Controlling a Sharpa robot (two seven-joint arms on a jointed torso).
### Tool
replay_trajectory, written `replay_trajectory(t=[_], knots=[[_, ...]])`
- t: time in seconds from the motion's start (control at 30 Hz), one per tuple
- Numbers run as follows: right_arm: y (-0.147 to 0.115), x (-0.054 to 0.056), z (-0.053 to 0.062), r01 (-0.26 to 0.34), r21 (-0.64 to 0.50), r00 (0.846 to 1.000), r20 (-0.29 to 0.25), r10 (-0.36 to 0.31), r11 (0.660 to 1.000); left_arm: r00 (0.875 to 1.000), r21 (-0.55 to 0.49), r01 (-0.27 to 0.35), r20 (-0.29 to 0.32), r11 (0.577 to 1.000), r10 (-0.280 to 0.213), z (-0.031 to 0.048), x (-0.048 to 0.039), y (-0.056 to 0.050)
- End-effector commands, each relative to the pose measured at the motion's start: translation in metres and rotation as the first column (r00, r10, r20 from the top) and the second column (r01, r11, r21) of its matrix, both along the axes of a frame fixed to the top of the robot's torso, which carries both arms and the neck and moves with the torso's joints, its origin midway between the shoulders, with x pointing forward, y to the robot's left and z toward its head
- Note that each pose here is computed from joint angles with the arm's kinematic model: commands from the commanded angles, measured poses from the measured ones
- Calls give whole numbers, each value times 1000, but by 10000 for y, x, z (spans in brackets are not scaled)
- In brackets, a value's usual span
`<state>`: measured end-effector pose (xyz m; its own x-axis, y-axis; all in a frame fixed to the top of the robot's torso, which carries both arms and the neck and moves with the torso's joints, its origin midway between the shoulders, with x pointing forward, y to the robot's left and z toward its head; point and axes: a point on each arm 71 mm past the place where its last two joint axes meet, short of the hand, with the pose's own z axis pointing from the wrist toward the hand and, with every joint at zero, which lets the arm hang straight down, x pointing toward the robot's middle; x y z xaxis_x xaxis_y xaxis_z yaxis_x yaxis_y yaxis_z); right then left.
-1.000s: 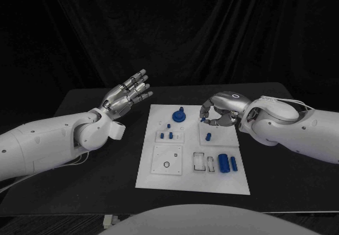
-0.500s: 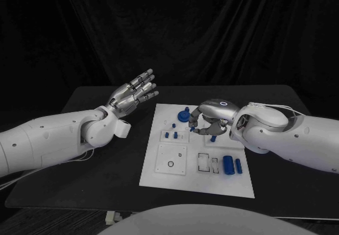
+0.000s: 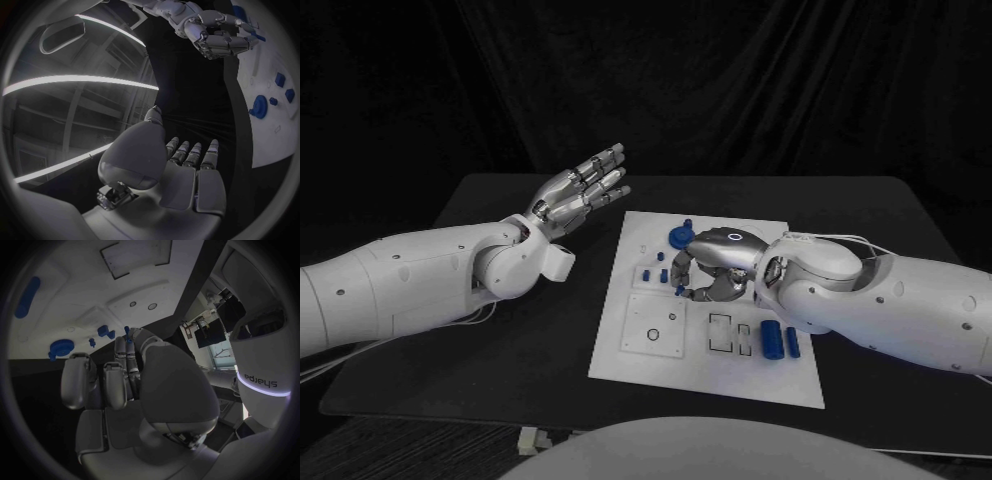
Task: Assemble the parts on the task board
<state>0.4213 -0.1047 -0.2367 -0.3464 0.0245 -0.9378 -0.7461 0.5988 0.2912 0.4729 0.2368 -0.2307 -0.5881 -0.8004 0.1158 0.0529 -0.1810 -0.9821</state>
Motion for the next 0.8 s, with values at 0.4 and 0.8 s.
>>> replay_trajectory(t=[0.4, 0.8], knots=[[70, -41, -216, -14, -83, 1000, -19, 12, 996, 987, -27, -18, 160, 999, 22, 104, -43, -23], [97, -78, -284, -27, -93, 1000, -17, 26, 995, 988, -22, -7, 153, 1000, 10, 97, -49, -34]])
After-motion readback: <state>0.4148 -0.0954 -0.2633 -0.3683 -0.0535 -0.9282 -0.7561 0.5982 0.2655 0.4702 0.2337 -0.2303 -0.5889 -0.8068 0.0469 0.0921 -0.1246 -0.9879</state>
